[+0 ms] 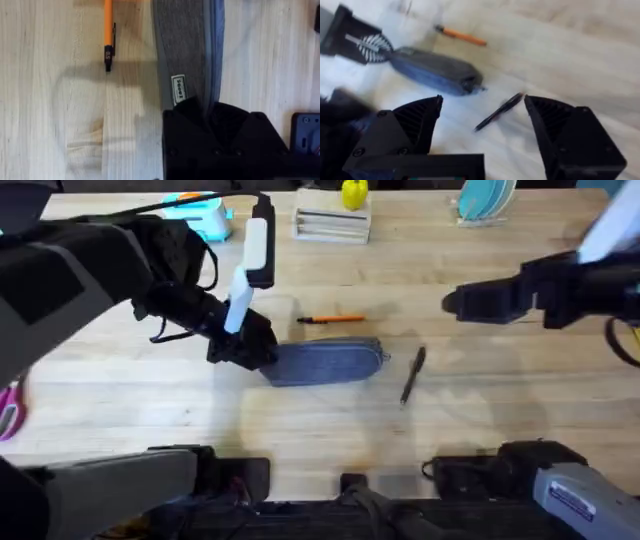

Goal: Unzip the bag, pick up the pens from the table one at a time and place them inside, then zip the bag closed.

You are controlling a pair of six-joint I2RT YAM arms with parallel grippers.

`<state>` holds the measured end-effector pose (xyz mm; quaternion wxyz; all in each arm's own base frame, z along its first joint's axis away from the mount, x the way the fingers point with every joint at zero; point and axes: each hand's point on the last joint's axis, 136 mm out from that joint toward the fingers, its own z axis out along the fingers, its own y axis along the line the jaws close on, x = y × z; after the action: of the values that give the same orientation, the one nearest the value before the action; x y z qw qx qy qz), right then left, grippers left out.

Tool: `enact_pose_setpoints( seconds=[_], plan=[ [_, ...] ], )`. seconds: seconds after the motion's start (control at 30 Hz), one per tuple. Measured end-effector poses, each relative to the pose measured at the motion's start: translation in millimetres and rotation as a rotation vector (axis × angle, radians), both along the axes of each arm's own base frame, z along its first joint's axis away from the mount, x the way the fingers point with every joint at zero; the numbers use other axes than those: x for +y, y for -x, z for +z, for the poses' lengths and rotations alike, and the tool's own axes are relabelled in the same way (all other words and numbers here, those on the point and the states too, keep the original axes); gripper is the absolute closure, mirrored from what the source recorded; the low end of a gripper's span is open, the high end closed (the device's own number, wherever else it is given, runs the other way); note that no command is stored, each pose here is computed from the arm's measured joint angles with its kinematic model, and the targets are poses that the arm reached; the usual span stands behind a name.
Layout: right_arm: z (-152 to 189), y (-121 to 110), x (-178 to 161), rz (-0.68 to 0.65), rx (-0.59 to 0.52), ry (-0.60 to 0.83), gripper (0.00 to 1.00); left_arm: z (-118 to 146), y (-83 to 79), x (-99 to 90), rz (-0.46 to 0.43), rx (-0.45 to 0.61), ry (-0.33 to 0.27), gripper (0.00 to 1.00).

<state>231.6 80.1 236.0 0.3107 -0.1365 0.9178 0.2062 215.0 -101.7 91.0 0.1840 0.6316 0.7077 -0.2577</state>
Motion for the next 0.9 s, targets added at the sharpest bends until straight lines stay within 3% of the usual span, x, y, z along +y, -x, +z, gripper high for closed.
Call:
enact_pose_setpoints(
  seconds=[0.2,0.4,0.9],
  plan=[
    [-36.7,5.1,23.8,0.170,0.216,-0.090,0.006,0.0,0.0,0.0,0.000,0.000,0.000,0.959],
    [-63.4,12.6,51.5,0.387,0.317,-0.111,0.006,0.0,0.0,0.0,0.000,0.000,0.000,0.959],
    [-104.4,-6.6,60.7,0.460,0.402,-0.126,0.006,0.0,0.1,0.0,0.000,0.000,0.000,0.959]
  ],
)
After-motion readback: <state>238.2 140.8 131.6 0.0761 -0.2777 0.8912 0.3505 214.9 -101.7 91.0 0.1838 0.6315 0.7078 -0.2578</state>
